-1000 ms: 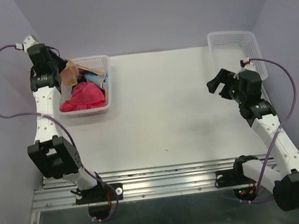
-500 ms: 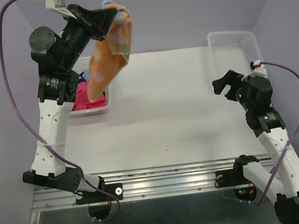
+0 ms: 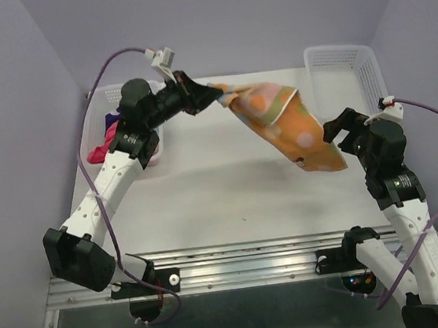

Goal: Fold and stack the towels
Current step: Move the towel to the center of the board

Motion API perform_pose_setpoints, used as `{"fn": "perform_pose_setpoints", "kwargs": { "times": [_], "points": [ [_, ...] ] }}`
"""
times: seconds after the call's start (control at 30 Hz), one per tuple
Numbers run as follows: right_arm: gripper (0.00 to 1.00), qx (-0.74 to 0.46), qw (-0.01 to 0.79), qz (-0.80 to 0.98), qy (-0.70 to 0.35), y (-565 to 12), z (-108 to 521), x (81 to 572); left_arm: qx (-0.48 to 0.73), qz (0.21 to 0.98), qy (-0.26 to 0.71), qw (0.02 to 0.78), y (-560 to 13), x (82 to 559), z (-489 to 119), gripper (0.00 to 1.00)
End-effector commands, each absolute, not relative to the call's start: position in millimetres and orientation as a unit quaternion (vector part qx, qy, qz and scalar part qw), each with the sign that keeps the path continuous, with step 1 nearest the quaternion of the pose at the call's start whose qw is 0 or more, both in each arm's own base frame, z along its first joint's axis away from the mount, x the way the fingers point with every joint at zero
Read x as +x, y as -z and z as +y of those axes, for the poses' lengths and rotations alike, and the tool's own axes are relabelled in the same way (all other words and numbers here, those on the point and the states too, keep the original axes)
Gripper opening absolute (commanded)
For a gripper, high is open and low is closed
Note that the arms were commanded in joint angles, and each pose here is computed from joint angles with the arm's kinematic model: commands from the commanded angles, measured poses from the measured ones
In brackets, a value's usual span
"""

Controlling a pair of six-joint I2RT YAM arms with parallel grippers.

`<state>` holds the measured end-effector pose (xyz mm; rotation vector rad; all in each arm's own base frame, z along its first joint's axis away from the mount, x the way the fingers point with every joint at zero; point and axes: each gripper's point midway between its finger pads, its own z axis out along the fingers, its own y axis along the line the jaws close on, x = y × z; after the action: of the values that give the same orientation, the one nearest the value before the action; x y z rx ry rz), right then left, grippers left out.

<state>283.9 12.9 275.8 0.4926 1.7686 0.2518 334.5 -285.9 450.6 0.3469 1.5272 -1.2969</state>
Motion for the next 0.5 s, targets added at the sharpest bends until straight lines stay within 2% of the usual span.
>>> {"fn": "perform_pose_setpoints", "kwargs": {
  "times": [0.0,0.03,0.07,0.17,0.2,0.23,0.27,0.47],
  "points": [
    [1.0,0.218,0.595,0.769,-0.086,-269,6,286,0.122,0.685,0.505,0.511,-356,330,-269,0.24],
    [1.0,0.213,0.592,0.772,-0.088,-267,8,287,0.113,0.705,0.489,0.501,-331,332,-265,0.31],
    [1.0,0.205,0.585,0.779,-0.092,-262,11,289,0.085,0.741,0.456,0.485,-299,338,-254,0.32],
    [1.0,0.167,0.574,0.792,-0.126,-258,30,294,0.035,0.802,0.399,0.444,-232,341,-229,0.53],
    [1.0,0.158,0.566,0.798,-0.135,-254,35,298,0.026,0.812,0.386,0.438,-220,339,-223,0.72],
    [1.0,0.146,0.561,0.802,-0.145,-252,40,299,0.022,0.816,0.377,0.438,-216,339,-220,0.83],
    [1.0,0.126,0.55,0.808,-0.166,-248,51,299,0.021,0.82,0.372,0.434,-212,337,-218,0.99],
    [1.0,0.118,0.478,0.85,-0.187,-197,66,299,0.003,0.838,0.36,0.411,-187,325,-212,0.99]
  ]
}}
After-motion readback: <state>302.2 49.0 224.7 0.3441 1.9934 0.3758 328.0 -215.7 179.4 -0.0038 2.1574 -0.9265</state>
